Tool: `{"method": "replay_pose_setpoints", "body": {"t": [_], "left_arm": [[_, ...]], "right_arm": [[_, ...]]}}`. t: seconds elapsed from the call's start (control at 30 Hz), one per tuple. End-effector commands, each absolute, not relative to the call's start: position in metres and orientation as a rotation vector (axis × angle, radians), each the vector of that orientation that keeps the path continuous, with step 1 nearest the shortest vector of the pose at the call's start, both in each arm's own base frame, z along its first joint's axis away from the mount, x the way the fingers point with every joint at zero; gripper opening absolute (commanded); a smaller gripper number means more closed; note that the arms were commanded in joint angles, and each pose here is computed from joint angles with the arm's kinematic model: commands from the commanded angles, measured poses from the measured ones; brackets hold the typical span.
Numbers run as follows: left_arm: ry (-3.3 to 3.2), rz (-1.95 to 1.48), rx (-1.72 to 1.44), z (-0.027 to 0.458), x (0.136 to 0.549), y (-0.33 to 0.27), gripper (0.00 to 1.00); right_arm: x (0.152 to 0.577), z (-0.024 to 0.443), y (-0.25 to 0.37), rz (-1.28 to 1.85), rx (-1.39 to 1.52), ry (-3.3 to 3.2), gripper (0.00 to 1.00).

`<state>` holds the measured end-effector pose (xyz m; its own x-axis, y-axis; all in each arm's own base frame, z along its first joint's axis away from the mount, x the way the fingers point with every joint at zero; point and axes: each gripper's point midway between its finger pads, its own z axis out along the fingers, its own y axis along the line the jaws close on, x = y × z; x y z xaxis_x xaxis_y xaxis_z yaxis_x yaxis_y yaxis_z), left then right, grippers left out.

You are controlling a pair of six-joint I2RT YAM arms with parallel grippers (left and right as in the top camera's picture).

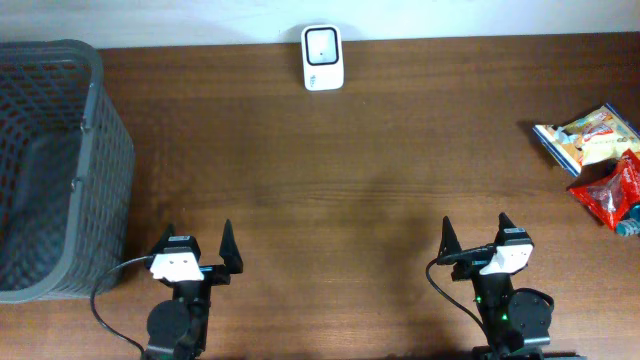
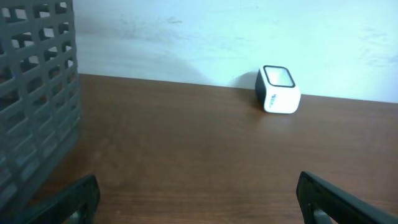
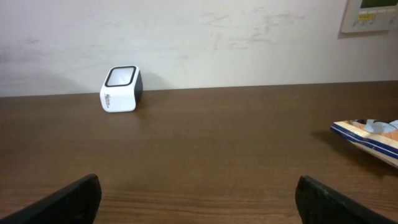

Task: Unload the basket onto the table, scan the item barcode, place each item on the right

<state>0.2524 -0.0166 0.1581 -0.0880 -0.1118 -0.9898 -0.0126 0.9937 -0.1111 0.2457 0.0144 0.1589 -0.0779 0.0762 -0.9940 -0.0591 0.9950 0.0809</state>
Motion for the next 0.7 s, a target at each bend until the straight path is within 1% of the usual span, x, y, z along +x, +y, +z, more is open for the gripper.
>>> {"method": "replay_pose_setpoints", "body": {"t": [0.0,0.13,0.23,0.4,0.5,0.67], "left_arm": [[1.650,-0.039,-0.100,0.157,0.252,-0.007,0.99],[1.710,0.002,-0.125,0.142,0.248,0.003,0.99],[1.624,-0.003,-0.133,0.161,0.245,0.005,0.99],[1.638,-0.040,-0.096,0.159,0.246,-0.002,0.99],[1.642,0.064,0.015,0.158,0.246,-0.002,0.99],[1.643,0.084,0.035,0.158,0.245,-0.002,0.99]], "right_arm": [[0.246,0.156,0.014,0.111,0.019,1.649,0.98],[0.246,0.156,0.014,0.111,0.019,1.649,0.98],[0.246,0.156,0.014,0.111,0.019,1.649,0.98],[0.246,0.156,0.014,0.111,0.019,1.649,0.98],[0.246,0.156,0.014,0.111,0.019,1.649,0.98],[0.246,0.156,0.014,0.111,0.019,1.649,0.98]]}}
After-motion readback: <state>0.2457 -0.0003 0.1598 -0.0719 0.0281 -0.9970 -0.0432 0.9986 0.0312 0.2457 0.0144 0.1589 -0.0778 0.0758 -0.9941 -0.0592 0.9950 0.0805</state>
